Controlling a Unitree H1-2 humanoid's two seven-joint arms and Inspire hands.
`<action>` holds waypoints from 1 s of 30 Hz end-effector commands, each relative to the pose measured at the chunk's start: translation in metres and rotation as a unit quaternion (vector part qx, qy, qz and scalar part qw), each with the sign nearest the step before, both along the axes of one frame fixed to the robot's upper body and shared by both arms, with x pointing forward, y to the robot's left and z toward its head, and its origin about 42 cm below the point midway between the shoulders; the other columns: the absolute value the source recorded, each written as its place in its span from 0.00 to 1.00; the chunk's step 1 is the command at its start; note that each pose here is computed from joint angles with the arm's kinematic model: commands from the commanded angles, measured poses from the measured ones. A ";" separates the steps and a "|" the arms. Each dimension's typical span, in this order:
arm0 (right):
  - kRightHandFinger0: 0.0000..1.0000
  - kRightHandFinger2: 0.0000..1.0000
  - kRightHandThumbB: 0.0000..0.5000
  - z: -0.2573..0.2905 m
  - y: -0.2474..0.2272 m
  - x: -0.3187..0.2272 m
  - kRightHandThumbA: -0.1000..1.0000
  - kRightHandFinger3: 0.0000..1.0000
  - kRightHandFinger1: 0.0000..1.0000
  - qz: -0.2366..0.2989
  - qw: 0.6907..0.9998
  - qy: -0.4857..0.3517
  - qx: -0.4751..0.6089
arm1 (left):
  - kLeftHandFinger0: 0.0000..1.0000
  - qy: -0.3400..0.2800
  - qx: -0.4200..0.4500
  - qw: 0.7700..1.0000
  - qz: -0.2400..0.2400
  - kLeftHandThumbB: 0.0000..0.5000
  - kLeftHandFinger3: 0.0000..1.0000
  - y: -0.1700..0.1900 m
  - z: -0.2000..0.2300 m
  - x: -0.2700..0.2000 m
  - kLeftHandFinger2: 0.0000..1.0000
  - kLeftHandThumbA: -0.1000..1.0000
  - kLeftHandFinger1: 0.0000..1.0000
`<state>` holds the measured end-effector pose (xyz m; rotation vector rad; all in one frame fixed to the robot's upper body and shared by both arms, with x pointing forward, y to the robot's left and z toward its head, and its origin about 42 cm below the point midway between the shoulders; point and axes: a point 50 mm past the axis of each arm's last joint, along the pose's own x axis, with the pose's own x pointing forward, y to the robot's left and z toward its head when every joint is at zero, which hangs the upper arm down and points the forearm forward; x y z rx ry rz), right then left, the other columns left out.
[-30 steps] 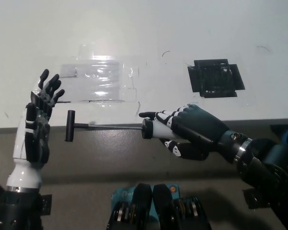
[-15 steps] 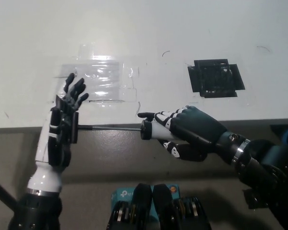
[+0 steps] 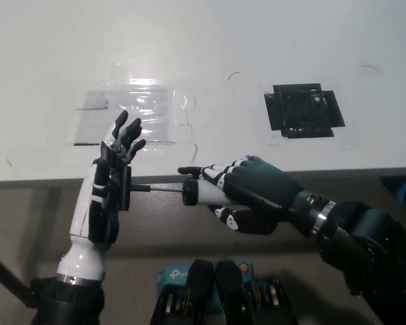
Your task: The robot uses right hand to pick up a small white air pumper and uses its left hand to compress it, and then puts it on the desk
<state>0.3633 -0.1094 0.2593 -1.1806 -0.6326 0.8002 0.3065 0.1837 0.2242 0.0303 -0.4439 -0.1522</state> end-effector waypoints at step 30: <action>0.00 0.74 0.36 0.024 0.031 0.004 0.00 0.16 0.37 0.011 1.000 -0.014 -0.011 | 1.00 0.051 0.047 0.995 0.065 0.29 1.00 -0.027 -0.009 0.039 1.00 1.00 1.00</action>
